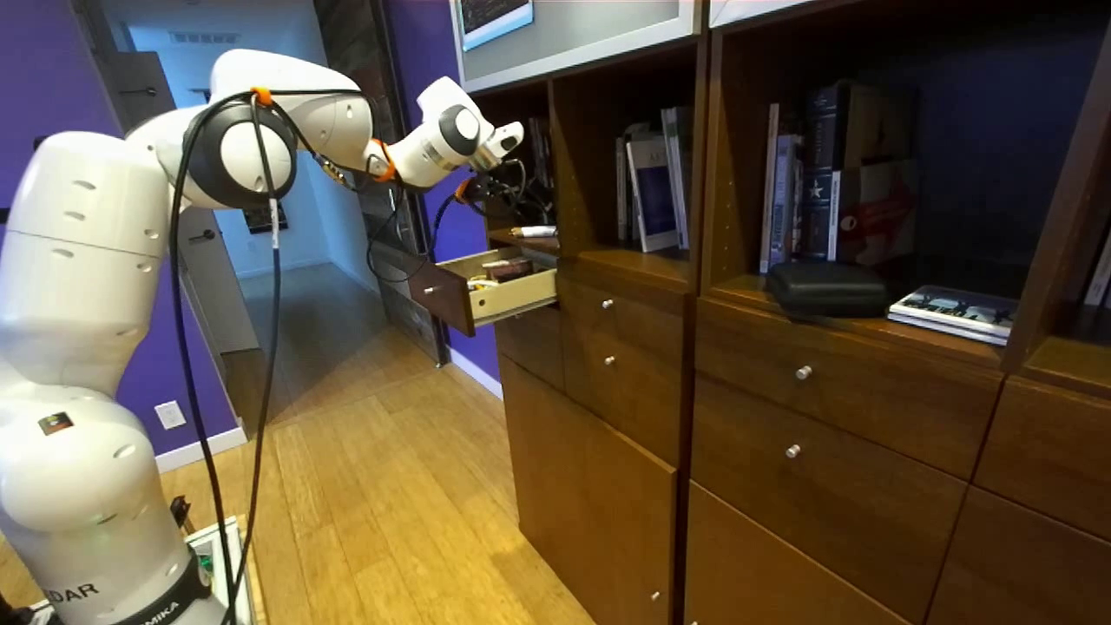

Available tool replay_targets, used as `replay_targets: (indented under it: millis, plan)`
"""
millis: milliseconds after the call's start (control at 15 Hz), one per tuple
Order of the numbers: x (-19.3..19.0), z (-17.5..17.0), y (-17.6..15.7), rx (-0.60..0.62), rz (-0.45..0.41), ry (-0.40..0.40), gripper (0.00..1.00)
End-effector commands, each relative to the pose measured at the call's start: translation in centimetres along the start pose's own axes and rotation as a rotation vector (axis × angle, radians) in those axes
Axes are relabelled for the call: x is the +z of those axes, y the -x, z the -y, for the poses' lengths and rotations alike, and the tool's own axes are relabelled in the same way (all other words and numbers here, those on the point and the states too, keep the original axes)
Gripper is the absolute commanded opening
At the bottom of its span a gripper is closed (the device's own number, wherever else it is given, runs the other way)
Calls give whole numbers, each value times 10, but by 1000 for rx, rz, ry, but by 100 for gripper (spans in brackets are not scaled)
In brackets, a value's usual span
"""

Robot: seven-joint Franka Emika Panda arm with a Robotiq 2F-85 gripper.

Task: Remove the plastic bag from the shelf on the left and put it in the open drawer

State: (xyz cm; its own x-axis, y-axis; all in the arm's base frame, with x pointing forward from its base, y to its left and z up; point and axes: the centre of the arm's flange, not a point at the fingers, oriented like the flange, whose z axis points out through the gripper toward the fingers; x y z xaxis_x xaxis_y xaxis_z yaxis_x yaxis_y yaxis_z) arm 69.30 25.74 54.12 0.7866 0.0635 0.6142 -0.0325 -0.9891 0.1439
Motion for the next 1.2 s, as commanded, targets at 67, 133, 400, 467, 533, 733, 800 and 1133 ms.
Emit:
replay_targets:
  millis: [67, 133, 400, 467, 533, 733, 800, 1133]
  plan:
    - [20, -6, -21, -6, -32, -36, 100]
    - [21, -6, -21, -3, -30, -44, 100]
    - [27, -3, -23, 12, -24, -45, 100]
    - [28, -2, -22, 8, -20, -16, 100]
    - [28, 2, -22, 34, 6, -22, 100]
    - [29, 8, -21, 46, 25, 18, 100]
    - [30, 9, -21, 49, 23, 28, 100]
    - [28, 12, -25, 43, -1, 104, 67]
